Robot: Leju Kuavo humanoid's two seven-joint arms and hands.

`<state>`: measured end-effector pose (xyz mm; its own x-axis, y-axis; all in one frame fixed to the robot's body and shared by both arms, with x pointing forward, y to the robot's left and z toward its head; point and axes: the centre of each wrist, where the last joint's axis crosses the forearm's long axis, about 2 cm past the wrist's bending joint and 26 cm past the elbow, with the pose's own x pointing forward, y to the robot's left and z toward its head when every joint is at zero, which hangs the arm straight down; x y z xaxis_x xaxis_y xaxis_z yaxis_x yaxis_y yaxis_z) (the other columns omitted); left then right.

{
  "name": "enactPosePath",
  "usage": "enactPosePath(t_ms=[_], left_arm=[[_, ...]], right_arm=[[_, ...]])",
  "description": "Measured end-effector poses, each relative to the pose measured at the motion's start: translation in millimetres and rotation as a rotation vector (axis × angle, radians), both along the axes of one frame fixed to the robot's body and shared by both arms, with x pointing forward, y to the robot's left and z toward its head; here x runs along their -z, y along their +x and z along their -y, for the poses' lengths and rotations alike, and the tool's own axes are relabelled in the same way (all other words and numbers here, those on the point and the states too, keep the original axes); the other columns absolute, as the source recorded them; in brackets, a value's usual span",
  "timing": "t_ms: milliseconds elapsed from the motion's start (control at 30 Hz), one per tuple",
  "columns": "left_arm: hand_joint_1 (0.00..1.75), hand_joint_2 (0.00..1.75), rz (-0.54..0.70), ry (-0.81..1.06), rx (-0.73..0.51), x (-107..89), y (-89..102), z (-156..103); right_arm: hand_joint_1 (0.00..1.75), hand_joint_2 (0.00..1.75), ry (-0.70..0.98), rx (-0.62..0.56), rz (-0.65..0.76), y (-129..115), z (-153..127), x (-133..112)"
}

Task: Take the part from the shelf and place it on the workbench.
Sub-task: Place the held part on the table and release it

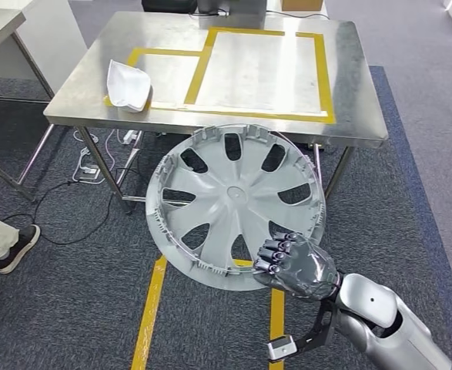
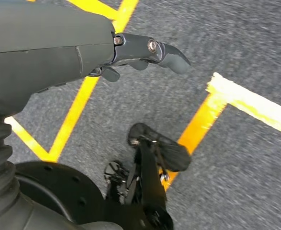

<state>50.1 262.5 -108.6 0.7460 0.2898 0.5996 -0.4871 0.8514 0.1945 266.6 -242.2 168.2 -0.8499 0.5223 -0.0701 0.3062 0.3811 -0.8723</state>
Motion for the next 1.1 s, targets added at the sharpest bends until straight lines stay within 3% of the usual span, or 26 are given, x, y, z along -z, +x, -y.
enactPosePath(t_ms=[1100], left_arm=[[0.0, 1.75, 0.002, -0.011, 0.011, 0.0, -2.0, 5.5]], right_arm=[[1.75, 1.75, 0.006, -0.004, -0.025, -2.5, -2.2, 3.4]])
